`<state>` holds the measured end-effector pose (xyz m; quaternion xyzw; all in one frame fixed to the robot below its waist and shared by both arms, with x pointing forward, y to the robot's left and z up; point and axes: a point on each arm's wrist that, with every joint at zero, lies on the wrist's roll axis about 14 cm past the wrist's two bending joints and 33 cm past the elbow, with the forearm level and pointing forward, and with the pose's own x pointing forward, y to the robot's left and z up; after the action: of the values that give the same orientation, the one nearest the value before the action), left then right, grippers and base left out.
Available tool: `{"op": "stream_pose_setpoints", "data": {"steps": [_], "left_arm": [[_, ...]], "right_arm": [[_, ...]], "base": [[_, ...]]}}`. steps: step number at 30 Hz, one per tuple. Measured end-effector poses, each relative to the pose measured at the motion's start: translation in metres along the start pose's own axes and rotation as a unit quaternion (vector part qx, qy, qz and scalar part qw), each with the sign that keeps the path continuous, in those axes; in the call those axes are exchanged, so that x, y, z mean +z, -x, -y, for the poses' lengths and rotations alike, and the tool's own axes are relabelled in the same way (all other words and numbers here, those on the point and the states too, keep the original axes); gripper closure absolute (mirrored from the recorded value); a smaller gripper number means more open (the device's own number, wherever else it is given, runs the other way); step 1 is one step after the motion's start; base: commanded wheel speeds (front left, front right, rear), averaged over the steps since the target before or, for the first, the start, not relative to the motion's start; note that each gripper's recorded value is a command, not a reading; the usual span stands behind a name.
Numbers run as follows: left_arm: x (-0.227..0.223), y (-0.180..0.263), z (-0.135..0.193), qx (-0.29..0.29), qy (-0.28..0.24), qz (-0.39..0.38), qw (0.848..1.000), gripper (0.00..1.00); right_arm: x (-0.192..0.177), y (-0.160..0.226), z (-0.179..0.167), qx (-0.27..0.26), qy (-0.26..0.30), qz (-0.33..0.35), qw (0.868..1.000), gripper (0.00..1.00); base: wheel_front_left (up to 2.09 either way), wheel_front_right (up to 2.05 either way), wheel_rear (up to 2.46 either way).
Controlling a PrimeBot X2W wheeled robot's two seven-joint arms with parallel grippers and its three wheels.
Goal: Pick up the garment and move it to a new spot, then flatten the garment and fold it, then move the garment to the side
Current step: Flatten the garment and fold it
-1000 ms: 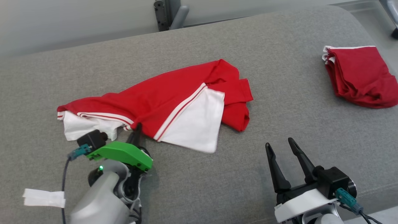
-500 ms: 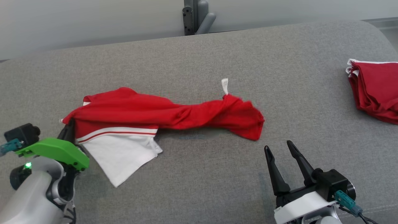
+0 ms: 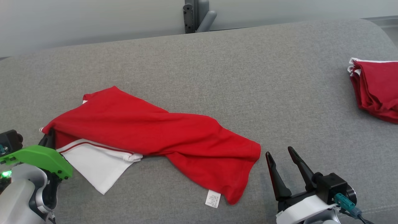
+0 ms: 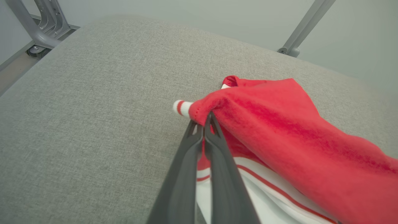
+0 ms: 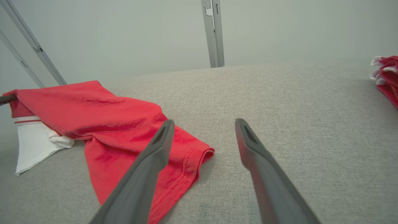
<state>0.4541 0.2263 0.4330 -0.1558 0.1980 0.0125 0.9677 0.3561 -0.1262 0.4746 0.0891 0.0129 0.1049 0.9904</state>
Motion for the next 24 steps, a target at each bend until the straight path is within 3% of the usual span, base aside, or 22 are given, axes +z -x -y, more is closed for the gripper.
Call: {"op": "stream_pose_setpoints", "data": {"steps": [2,3,5,8,14,21,23,24], "left_arm": [[0.002,0.000,-0.003,0.007,-0.016,0.008,1.000,0.95],[0.004,0.000,-0.006,0.012,-0.029,0.013,0.999,0.78],[0.013,-0.001,-0.009,0.021,-0.042,0.032,0.998,0.00],[0.024,-0.001,-0.009,0.023,-0.045,0.056,0.997,0.00],[0.040,0.008,-0.005,0.025,-0.086,0.104,0.991,0.00],[0.030,0.031,0.022,-0.011,-0.056,0.127,0.990,0.00],[0.025,0.038,0.030,-0.022,-0.043,0.131,0.990,0.00],[0.021,0.042,0.034,-0.025,-0.037,0.132,0.990,0.00]], "right_arm": [[-0.005,0.000,-0.002,0.003,-0.006,-0.008,1.000,0.00],[-0.007,-0.001,-0.002,0.004,-0.009,-0.011,1.000,0.00],[-0.012,-0.003,-0.002,0.004,-0.020,-0.018,1.000,0.00],[-0.022,-0.008,-0.004,0.009,-0.043,-0.032,0.999,0.00],[-0.041,-0.022,-0.003,-0.005,-0.145,-0.061,0.988,0.00],[-0.064,-0.041,-0.010,0.007,-0.201,-0.109,0.974,0.02],[-0.069,-0.047,-0.015,0.010,-0.221,-0.118,0.968,0.60],[-0.071,-0.049,-0.019,0.014,-0.227,-0.124,0.966,0.81]], "base": [[0.00,0.00,0.00],[0.00,0.00,0.00],[0.00,0.00,0.00],[0.00,0.00,0.00],[0.00,0.00,0.00],[0.00,0.00,0.00],[0.00,0.00,0.00],[0.00,0.00,0.00]]}}
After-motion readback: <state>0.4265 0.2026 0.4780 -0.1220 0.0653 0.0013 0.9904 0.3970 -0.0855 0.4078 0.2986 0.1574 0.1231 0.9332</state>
